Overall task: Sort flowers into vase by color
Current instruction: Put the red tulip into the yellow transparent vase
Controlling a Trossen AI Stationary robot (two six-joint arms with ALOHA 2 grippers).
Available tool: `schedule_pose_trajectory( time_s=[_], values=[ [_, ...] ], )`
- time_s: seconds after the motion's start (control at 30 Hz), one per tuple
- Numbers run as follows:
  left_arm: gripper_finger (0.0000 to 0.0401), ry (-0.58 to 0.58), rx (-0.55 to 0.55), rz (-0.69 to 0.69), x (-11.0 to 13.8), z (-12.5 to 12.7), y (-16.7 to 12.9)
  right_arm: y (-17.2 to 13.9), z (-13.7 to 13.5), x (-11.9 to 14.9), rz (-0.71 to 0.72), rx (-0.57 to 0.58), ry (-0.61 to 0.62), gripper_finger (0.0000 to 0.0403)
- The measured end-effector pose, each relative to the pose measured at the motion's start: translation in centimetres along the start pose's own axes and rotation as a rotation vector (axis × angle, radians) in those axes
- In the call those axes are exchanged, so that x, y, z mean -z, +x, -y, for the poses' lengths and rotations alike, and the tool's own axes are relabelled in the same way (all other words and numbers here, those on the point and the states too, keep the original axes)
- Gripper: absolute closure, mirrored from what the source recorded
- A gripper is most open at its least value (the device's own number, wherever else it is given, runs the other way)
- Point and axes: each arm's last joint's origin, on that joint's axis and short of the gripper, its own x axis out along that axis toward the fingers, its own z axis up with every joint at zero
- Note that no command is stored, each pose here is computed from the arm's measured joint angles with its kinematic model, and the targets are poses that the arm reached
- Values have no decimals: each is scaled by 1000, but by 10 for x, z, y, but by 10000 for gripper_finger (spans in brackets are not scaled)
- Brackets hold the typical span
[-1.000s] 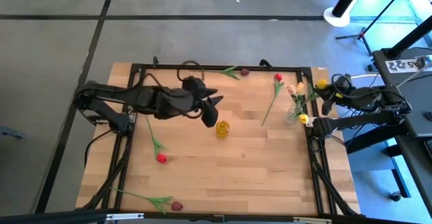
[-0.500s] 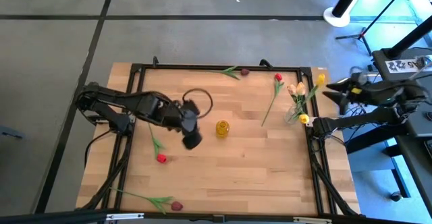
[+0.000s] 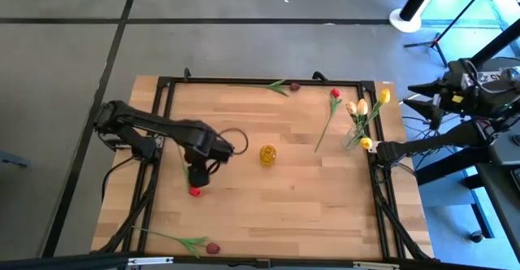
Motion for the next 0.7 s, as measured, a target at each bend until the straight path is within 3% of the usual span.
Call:
schedule_pose_trajectory(
  time_s=[0.17, 0.37, 0.57, 0.7],
  values=[
    [234, 332, -52, -162, 9, -5, 66, 5, -6, -18, 48, 126, 34, 132],
    [239, 685, -128, -128, 24, 7, 120, -1, -6, -37, 173, 253, 135, 132],
    [245, 922, -124, -6, 29, 18, 150, -8, -2, -43, 244, 310, 210, 132],
    [245, 990, -118, 28, 31, 20, 159, -8, -2, -43, 253, 317, 240, 132]
  ],
)
